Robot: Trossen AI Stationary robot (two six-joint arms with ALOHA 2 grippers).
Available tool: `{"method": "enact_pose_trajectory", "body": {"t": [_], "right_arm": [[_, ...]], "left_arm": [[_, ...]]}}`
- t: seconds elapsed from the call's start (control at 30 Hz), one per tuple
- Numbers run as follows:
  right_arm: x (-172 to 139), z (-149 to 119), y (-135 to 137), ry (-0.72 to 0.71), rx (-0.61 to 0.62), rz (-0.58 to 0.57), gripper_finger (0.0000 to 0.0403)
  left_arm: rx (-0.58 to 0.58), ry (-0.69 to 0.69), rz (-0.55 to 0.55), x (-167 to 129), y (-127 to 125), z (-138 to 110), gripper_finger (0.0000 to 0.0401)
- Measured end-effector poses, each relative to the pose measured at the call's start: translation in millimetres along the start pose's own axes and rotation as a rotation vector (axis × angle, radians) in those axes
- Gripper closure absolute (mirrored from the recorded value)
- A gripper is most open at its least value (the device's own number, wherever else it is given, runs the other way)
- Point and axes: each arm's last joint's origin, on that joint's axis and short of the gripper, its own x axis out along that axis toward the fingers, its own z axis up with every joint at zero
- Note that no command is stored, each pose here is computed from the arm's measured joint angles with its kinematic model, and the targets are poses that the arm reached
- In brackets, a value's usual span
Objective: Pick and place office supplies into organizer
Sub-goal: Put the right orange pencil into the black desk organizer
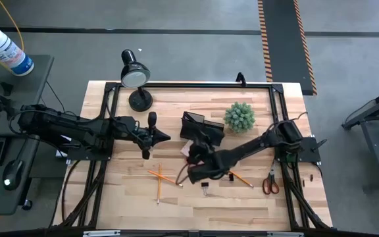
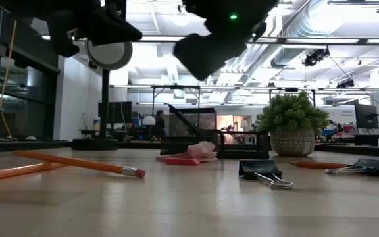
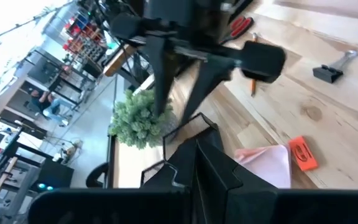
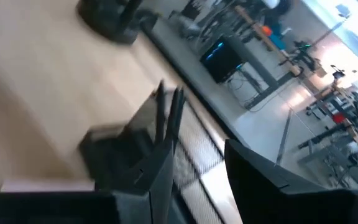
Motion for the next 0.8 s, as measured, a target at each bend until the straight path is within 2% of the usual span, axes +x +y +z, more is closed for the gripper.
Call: {"method": "enact_pose_trajectory", "body": {"t": [0.37, 0.5, 0.7, 0.8], "right_arm": [[-32, -26, -1, 0.185, -0.158, 0.148, 0.0266], [-38, -32, 0, 0.305, -0.203, 0.235, 0.0266], [-38, -36, 0, 0.440, -0.223, 0.329, 0.0265], [-36, -36, -1, 0.461, -0.252, 0.346, 0.0265]], "left_arm": [[-0.012, -0.045, 0.039, 0, 4, 4, 0.0398], [-0.052, -0.046, 0.037, 0, 4, 4, 0.0398], [-0.125, -0.090, -0.015, 0, 2, 5, 0.0398], [-0.138, -0.111, -0.041, 0, 2, 6, 0.0398]]}}
